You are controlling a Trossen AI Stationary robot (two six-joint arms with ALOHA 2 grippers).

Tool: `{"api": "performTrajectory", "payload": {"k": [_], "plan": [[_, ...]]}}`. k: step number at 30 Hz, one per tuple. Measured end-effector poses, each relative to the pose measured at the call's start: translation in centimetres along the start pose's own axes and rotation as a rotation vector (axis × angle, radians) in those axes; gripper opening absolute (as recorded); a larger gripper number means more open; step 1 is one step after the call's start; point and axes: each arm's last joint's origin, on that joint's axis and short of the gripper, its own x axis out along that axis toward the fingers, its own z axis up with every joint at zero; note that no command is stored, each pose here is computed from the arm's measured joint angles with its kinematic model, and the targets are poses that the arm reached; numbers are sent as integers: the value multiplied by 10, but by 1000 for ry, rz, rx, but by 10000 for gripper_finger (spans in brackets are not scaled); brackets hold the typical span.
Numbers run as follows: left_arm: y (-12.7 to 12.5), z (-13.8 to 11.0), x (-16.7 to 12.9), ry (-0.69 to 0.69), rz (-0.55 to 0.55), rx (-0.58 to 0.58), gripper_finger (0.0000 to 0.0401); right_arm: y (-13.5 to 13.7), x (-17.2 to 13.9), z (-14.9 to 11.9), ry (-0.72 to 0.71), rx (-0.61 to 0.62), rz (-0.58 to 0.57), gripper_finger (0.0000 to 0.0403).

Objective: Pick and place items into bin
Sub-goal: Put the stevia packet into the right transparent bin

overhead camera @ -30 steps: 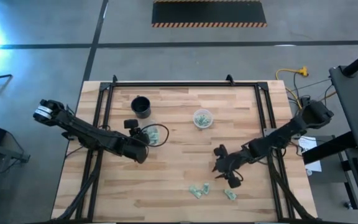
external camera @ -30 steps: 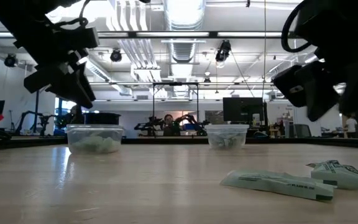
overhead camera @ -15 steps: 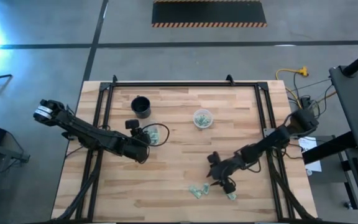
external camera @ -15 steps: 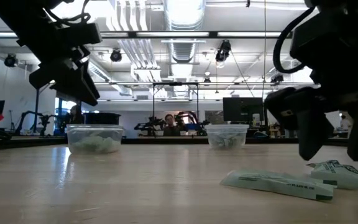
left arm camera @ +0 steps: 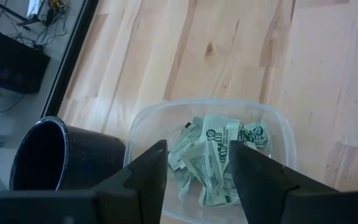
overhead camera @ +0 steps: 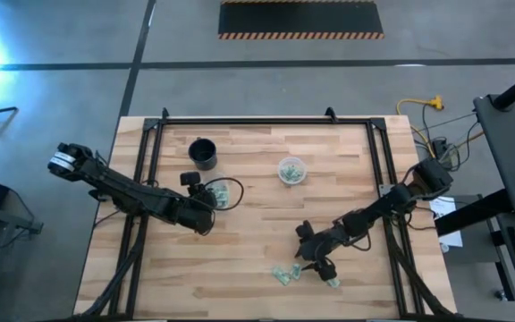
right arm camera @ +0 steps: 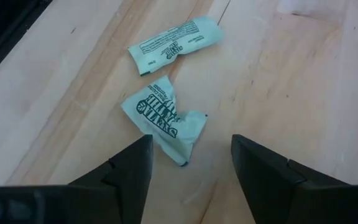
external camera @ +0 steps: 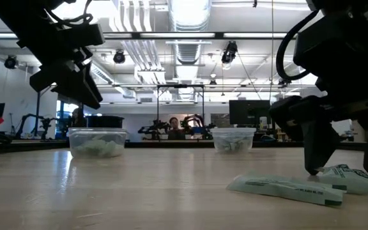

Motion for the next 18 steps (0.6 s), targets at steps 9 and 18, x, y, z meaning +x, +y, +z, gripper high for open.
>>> {"api": "performTrajectory", "payload": {"k": [9, 18], "plan": [[0, 0, 0, -2, -1, -3, 156, 6, 1, -1, -11, 9, 0, 203], [0, 0, 0, -4, -2, -3, 156, 9, 2, 2, -37, -7, -35, 201]]}}
